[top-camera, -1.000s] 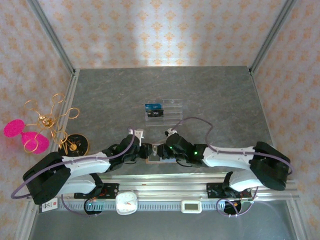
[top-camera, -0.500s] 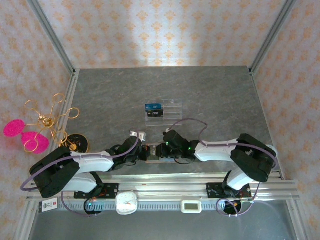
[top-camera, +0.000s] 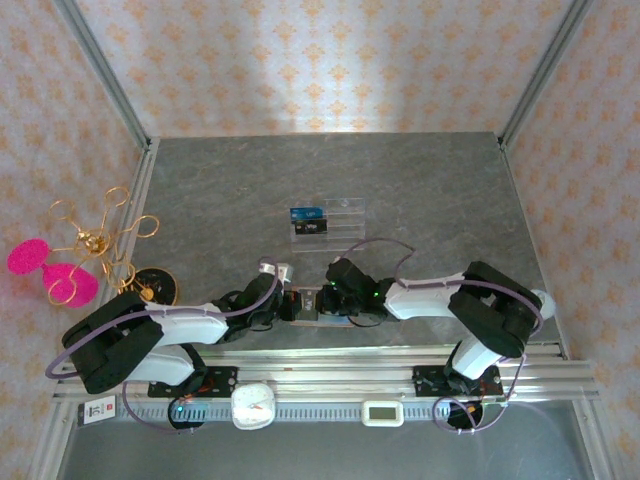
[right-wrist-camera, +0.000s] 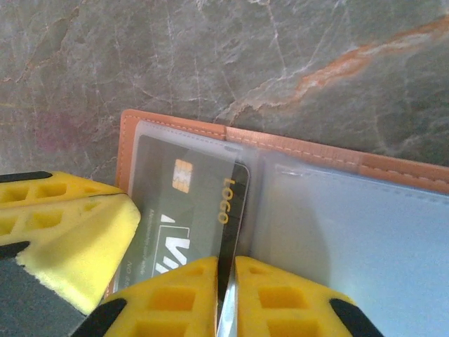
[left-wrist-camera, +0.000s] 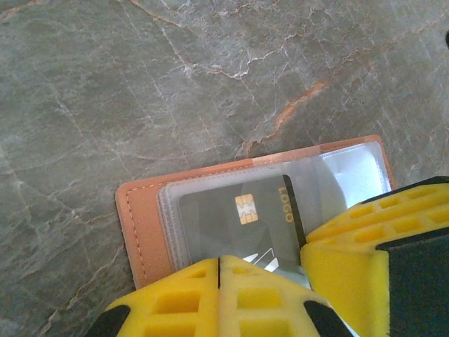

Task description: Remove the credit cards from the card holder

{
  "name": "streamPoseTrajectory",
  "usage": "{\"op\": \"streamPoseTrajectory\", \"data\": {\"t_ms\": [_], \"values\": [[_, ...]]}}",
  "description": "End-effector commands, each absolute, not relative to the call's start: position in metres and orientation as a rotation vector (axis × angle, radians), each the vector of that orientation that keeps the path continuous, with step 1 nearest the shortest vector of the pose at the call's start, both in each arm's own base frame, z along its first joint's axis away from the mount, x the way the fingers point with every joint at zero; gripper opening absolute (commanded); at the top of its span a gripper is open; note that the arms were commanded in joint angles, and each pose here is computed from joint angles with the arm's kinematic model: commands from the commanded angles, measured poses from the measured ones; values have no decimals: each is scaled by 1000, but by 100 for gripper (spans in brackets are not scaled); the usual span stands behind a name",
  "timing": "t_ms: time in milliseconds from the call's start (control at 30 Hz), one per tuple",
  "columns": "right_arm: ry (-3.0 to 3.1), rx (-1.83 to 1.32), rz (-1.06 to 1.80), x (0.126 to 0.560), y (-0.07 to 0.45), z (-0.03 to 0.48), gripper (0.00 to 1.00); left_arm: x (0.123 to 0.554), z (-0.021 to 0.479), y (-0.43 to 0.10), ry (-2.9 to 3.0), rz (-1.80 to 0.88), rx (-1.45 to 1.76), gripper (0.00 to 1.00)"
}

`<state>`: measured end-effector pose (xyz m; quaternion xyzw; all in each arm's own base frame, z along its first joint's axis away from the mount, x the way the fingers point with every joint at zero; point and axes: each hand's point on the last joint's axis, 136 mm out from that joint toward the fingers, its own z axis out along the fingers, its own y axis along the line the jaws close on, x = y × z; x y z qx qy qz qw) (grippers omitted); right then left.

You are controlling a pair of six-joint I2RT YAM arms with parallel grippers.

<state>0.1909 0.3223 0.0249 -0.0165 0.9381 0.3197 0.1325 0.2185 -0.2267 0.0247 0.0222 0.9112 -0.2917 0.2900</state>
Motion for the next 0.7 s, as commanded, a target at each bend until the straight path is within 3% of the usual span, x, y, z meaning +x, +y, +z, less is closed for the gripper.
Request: {"op": "streamPoseTrajectory", "data": {"t_ms": [0, 100, 200, 667], "values": [[2728, -65, 1002, 189, 337, 26, 15, 199, -2, -219, 2539, -746, 71, 0], [2725, -77, 1020, 190, 341, 27, 11, 197, -5, -221, 2549, -757, 80, 0], [2735, -76, 1006, 190, 340, 25, 0, 197, -3, -222, 2544, -759, 82, 0], [2748, 57, 781, 185, 288, 18, 0, 207, 14, -217, 2490, -735, 83, 0]]}}
